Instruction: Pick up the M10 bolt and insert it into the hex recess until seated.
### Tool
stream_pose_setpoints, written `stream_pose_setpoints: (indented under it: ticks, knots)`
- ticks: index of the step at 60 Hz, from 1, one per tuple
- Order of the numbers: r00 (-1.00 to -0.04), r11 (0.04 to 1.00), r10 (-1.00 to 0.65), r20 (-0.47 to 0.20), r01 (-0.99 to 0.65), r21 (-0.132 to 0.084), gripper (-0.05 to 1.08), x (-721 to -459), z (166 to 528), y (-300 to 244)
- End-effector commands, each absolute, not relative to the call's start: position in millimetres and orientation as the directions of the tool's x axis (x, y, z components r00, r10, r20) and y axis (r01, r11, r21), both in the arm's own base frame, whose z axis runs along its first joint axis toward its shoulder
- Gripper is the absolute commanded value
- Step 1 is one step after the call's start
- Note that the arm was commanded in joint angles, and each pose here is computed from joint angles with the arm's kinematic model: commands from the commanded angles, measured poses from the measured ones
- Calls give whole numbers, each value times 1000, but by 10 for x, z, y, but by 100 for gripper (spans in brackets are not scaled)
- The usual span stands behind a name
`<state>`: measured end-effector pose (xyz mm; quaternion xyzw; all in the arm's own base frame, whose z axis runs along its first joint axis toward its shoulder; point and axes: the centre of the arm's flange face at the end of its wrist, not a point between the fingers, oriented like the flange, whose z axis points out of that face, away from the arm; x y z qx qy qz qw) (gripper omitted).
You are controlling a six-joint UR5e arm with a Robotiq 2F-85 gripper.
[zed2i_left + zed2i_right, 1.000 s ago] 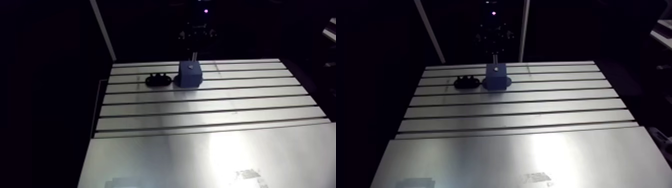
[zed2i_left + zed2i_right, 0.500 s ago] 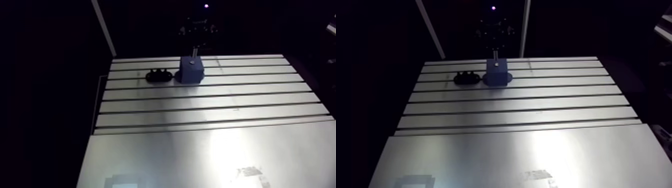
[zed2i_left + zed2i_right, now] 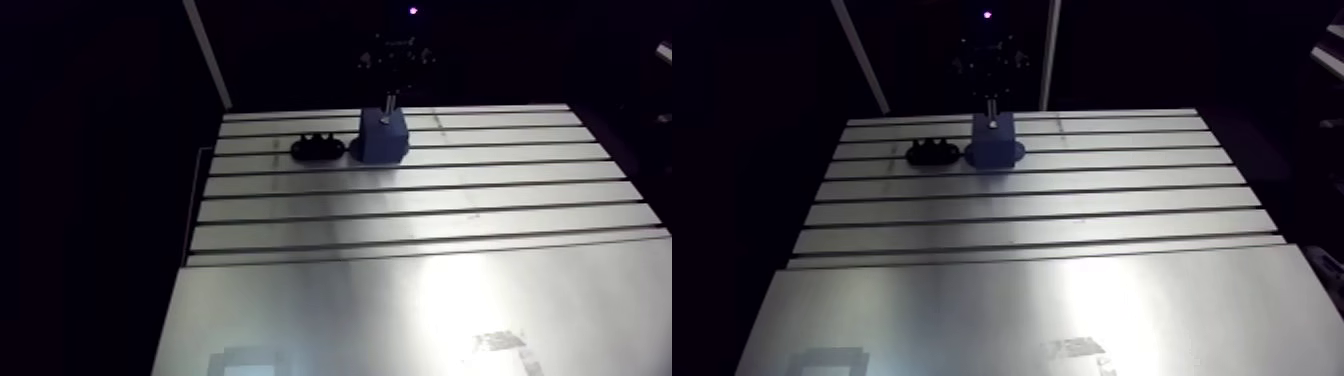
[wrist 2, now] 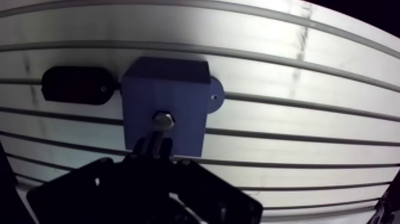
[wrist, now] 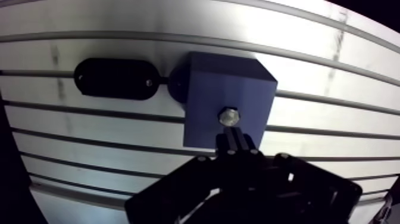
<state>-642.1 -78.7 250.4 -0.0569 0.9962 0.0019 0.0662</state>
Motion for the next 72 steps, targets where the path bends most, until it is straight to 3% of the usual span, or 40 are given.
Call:
stream_pose_setpoints:
  ticks: [1,28,72]
  knots:
    - [-985,993,-113,-128,-114,-1,108,-6426,2457,-780]
    - [-987,992,-124,-99,-124,-2,108,-6451,2465,-783]
    - [-985,992,-130,-115,-130,-7,108,-6455,2357,-784]
